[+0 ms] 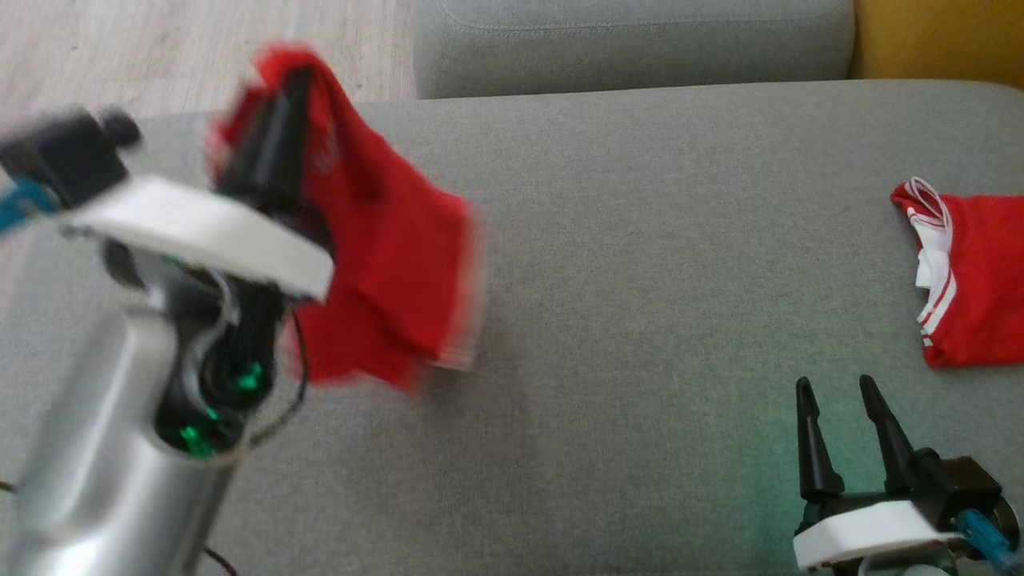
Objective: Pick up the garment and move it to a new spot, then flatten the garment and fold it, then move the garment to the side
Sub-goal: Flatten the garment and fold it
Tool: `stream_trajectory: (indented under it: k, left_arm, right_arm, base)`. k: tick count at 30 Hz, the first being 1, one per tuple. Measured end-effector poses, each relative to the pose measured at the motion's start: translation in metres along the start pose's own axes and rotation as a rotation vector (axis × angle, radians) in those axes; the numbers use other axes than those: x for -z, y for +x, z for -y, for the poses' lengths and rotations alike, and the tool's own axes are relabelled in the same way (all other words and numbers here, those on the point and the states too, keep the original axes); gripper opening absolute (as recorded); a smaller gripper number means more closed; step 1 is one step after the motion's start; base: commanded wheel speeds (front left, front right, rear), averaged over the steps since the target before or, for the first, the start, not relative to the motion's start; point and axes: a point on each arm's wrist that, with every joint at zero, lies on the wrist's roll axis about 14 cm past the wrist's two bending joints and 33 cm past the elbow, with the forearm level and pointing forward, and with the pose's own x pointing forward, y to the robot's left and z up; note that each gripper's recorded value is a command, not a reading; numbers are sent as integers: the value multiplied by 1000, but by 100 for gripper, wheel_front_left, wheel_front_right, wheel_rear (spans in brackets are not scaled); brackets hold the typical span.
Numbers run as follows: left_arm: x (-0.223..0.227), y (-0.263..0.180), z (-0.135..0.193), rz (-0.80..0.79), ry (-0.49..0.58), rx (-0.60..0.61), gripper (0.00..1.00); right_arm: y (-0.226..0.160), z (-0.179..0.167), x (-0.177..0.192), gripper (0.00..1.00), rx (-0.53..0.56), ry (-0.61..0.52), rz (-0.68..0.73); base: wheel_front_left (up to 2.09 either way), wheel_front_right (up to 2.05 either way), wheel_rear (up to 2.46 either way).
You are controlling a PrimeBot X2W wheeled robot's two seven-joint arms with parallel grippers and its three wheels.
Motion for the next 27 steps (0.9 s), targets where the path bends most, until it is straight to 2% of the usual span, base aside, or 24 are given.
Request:
stream_trajectory:
  k: [3, 5, 8, 11, 16, 21, 23, 25, 27]
  left_arm:
    - [-27, 7, 19, 51, 138, 36, 0]
    - [-31, 10, 33, 48, 188, 64, 0]
    - [-5, 10, 49, -28, 249, 97, 0]
    - [39, 6, 50, -136, 261, 91, 0]
    - [163, -32, 41, -468, 167, 24, 0]
    - [260, -73, 58, -745, 85, 67, 0]
    - [265, -73, 59, -760, 85, 79, 0]
    - [270, -68, 61, -775, 40, 79, 0]
    - [271, -63, 72, -790, -71, 87, 0]
  right_arm:
    - [-1, 0, -1, 100, -1, 1, 3]
    - [-3, 0, 0, 100, 1, 5, 1]
    - [-5, 3, 2, 100, 15, 18, -3]
    - [-8, 7, 3, 100, 31, 30, -7]
    - [-12, 16, 8, 100, 61, 40, -22]
    - [-12, 19, 13, 100, 75, 43, -39]
    - [-12, 20, 14, 100, 79, 44, -41]
    - [-10, 22, 12, 100, 85, 43, -36]
    - [-6, 24, 10, 100, 89, 41, -28]
  base:
    - [0, 0, 0]
    - [0, 0, 0]
    - [0, 0, 0]
    - [0, 0, 0]
    - [0, 0, 0]
    - [0, 0, 0]
    - [0, 0, 0]
    - [0, 0, 0]
    - [0, 0, 0]
